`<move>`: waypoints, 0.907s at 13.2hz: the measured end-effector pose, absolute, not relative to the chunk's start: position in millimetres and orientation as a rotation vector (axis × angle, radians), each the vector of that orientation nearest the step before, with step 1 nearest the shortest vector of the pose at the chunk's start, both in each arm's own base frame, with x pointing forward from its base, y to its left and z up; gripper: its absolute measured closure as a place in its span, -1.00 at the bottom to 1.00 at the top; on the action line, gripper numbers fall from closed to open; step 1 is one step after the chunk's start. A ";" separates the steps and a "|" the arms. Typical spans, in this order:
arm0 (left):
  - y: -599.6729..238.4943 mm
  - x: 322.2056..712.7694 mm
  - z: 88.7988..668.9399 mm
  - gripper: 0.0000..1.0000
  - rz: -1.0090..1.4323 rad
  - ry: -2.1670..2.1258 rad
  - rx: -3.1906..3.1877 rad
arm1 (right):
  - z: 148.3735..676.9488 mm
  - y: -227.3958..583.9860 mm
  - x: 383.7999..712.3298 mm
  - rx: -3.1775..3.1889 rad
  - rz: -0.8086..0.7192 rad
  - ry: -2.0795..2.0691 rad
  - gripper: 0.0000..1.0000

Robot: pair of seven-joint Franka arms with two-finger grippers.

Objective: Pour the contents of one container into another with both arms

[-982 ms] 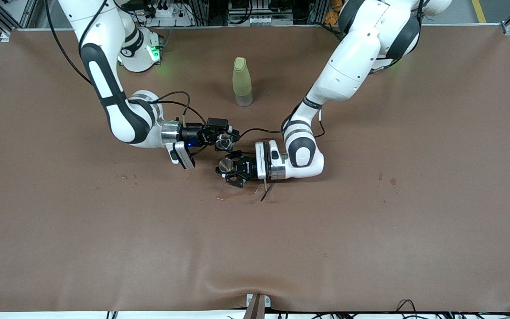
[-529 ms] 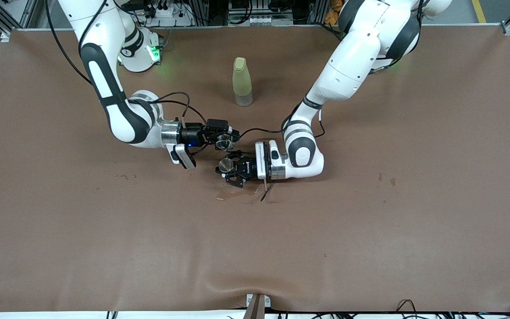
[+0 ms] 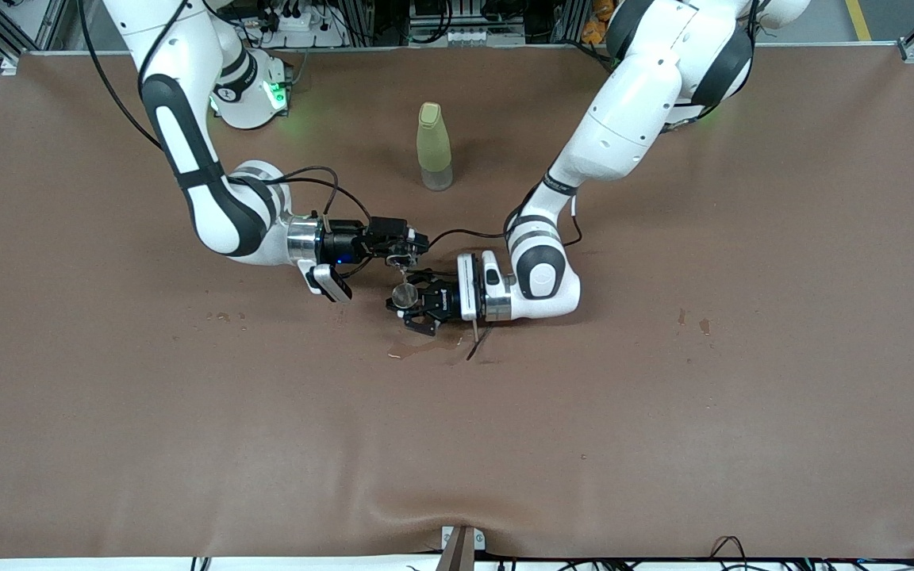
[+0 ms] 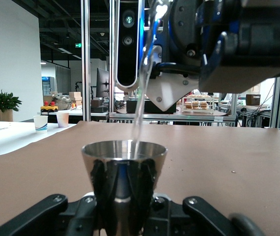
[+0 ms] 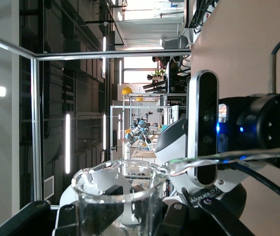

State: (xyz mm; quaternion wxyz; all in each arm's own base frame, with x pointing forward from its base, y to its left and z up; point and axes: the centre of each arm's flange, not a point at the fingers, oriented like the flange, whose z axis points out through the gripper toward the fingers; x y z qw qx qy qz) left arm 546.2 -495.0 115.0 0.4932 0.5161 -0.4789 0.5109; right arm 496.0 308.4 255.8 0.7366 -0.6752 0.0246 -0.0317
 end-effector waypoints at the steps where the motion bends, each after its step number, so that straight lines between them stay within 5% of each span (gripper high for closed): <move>1: -494.7 545.9 114.6 0.78 1.238 -1.161 1.253 | 255.9 308.4 496.2 -1.482 -0.051 0.072 0.67; 12: -491.4 534.9 103.1 0.78 1.220 -1.158 1.238 | 262.1 303.0 505.7 -1.459 0.123 0.250 0.67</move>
